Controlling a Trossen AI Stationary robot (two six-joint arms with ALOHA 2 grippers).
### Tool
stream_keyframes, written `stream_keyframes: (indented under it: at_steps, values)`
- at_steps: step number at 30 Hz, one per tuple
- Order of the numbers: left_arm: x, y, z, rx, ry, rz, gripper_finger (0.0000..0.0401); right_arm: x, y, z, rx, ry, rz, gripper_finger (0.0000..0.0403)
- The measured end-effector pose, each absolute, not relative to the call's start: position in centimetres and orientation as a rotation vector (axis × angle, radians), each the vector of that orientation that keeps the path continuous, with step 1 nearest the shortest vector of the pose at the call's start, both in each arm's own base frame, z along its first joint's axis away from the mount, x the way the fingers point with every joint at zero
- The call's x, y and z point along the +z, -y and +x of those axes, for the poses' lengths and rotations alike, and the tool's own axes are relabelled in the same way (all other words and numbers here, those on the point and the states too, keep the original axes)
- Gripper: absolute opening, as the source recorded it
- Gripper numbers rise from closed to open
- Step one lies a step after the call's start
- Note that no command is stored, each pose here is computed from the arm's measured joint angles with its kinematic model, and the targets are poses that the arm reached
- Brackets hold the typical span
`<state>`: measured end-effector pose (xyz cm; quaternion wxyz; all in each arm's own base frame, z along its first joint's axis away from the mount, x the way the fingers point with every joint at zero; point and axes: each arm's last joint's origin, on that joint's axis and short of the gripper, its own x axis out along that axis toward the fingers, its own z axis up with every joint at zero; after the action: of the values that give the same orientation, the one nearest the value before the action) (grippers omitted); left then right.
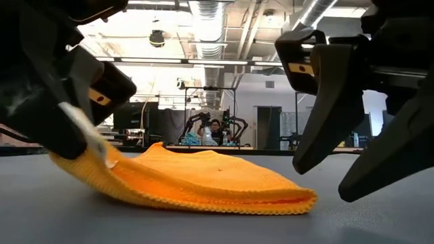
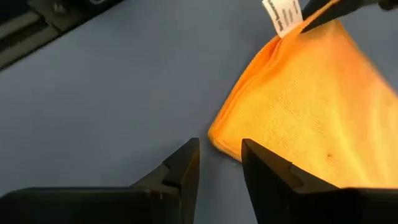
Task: Roll towel
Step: Roll the orange microfiber towel
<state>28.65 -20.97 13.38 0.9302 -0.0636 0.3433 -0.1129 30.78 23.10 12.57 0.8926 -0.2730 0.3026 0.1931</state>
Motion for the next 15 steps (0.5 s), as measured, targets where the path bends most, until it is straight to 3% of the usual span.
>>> stream_keyframes:
  at_steps: [15]
  values:
    - [13.21,20.86,28.55,-0.221,-0.706,-0.135,0.0,12.68,-22.34,31.47,0.475,-0.57,-0.825,0.0143]
